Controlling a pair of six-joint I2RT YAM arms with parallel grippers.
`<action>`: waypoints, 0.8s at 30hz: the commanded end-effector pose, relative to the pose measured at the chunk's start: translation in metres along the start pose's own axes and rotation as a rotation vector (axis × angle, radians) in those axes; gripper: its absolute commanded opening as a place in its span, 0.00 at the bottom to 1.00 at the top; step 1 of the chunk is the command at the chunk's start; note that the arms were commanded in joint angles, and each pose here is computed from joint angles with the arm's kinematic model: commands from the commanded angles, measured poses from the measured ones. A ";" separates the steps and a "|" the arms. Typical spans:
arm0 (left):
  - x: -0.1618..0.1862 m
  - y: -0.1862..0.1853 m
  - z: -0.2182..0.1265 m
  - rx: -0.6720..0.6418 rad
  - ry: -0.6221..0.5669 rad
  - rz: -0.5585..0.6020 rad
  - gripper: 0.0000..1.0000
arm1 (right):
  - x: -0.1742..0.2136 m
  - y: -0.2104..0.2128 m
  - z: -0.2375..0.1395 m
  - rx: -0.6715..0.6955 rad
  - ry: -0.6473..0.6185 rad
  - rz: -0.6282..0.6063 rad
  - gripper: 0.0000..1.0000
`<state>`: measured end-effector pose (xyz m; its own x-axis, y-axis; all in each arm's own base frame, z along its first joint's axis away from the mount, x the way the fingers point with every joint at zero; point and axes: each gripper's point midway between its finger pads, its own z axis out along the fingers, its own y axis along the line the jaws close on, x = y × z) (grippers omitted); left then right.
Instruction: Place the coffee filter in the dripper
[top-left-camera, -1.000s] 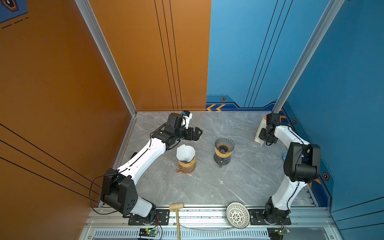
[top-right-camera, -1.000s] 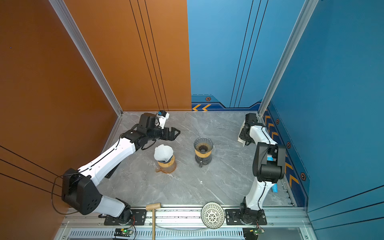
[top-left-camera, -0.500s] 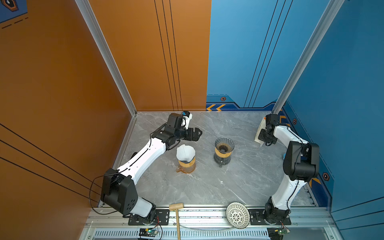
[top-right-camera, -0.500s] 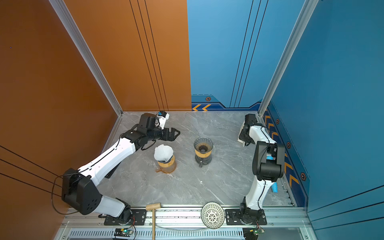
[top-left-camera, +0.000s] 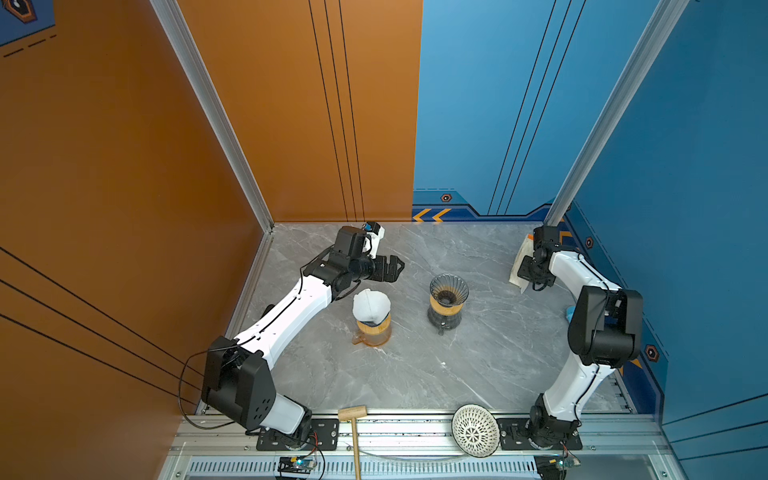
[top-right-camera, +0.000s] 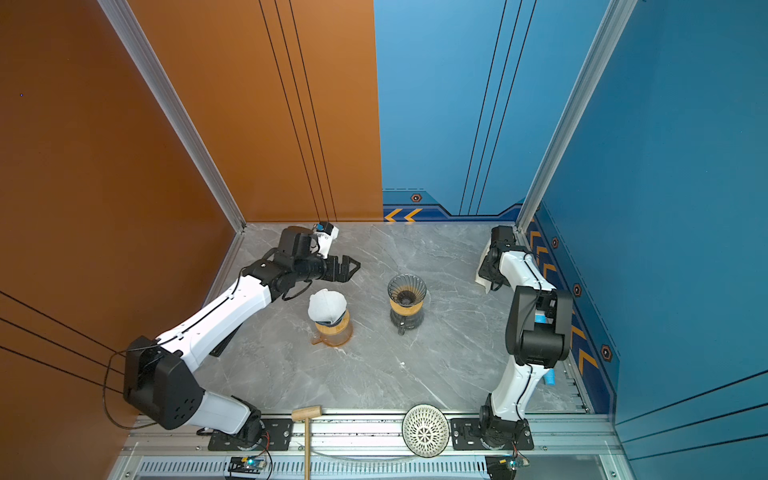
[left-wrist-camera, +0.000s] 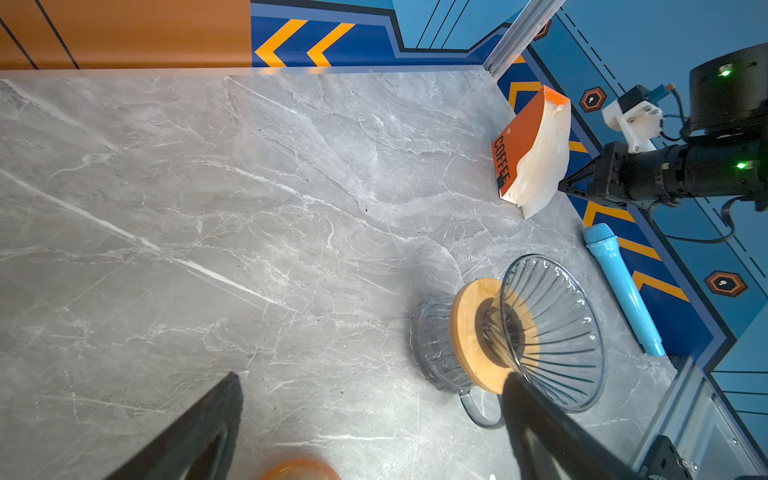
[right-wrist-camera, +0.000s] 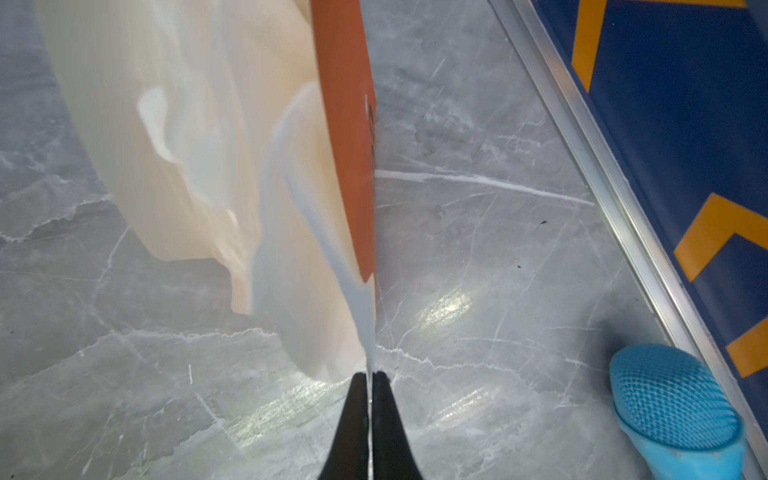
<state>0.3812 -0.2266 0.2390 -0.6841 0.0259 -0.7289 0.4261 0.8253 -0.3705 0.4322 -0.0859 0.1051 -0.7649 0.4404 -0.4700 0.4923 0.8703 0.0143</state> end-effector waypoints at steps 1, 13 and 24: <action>-0.006 -0.009 -0.002 0.018 -0.004 0.010 0.98 | 0.014 -0.005 -0.013 -0.015 0.040 -0.005 0.00; -0.009 -0.011 -0.001 0.028 -0.012 0.031 0.98 | 0.005 0.009 -0.034 -0.147 -0.017 0.017 0.15; -0.011 0.007 0.003 0.008 -0.067 0.040 0.98 | 0.000 0.006 -0.035 -0.144 -0.057 0.030 0.23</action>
<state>0.3888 -0.2271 0.2415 -0.6519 0.0120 -0.7582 0.4393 0.8210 -0.3647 0.4191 -0.0691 0.1397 -0.7309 0.4518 -0.5115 0.4310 0.8867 0.1673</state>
